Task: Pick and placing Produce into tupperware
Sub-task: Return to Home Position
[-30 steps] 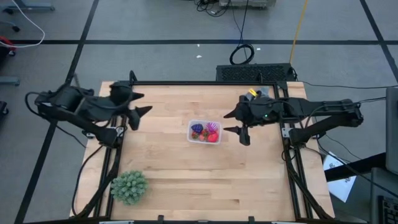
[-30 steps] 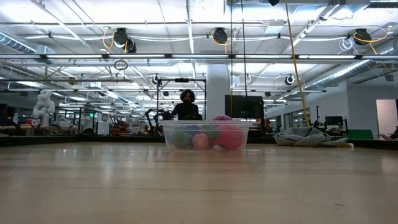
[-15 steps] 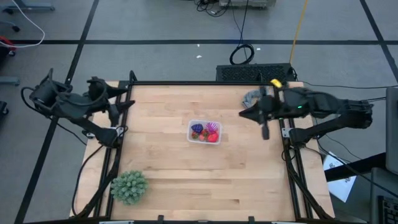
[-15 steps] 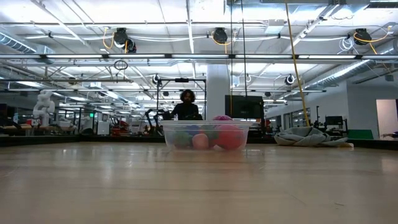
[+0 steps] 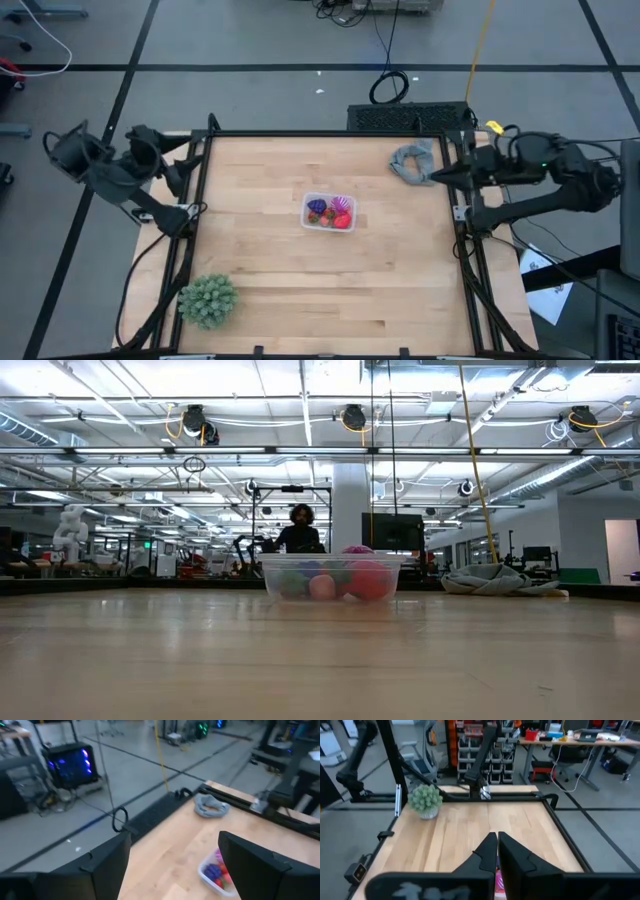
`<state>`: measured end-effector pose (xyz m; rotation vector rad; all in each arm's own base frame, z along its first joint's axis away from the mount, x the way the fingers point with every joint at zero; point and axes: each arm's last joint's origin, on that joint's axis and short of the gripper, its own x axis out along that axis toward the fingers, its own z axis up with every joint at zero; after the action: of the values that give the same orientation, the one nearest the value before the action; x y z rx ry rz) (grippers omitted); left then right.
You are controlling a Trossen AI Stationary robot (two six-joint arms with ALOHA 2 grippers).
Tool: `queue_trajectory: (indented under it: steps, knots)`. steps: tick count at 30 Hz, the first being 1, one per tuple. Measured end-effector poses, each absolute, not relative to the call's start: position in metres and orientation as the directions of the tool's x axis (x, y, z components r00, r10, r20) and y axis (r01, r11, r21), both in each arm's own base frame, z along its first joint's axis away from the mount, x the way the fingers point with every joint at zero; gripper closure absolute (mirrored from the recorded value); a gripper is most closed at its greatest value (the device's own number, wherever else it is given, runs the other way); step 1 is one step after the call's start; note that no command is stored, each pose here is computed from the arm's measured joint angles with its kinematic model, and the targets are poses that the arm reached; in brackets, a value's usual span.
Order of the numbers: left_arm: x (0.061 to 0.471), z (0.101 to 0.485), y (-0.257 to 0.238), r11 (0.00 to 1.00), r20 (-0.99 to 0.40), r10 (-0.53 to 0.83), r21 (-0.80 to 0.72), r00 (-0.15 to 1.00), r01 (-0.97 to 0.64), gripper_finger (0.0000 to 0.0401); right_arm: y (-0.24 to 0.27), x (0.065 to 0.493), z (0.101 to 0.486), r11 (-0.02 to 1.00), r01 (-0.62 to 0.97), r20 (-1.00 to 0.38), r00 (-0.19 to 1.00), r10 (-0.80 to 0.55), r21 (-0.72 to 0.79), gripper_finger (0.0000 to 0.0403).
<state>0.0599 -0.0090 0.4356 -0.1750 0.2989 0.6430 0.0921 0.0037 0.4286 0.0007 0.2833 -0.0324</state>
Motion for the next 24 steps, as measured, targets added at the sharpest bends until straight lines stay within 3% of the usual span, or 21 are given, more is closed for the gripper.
queue_trajectory:
  steps: [4, 13, 24]
  knots:
    - [0.048, 0.41, -0.002, 0.764, -0.265, 0.601, -0.087, 0.754, -0.64, 0.0093, 0.003, 0.084, 0.431, 0.999, 0.035, -0.252, 0.967, -0.031, 0.01, 0.0394]
    - [0.016, 0.354, 0.023, 0.779, -0.213, 0.552, -0.213, 0.806, -0.59, 0.0093, 0.003, 0.085, 0.43, 0.999, 0.034, -0.256, 0.966, -0.031, 0.009, 0.0394]
    - [0.009, 0.343, 0.029, 0.787, -0.237, 0.493, -0.288, 0.837, -0.545, 0.0093, 0.003, 0.085, 0.429, 0.999, 0.035, -0.269, 0.963, -0.031, 0.012, 0.0394]
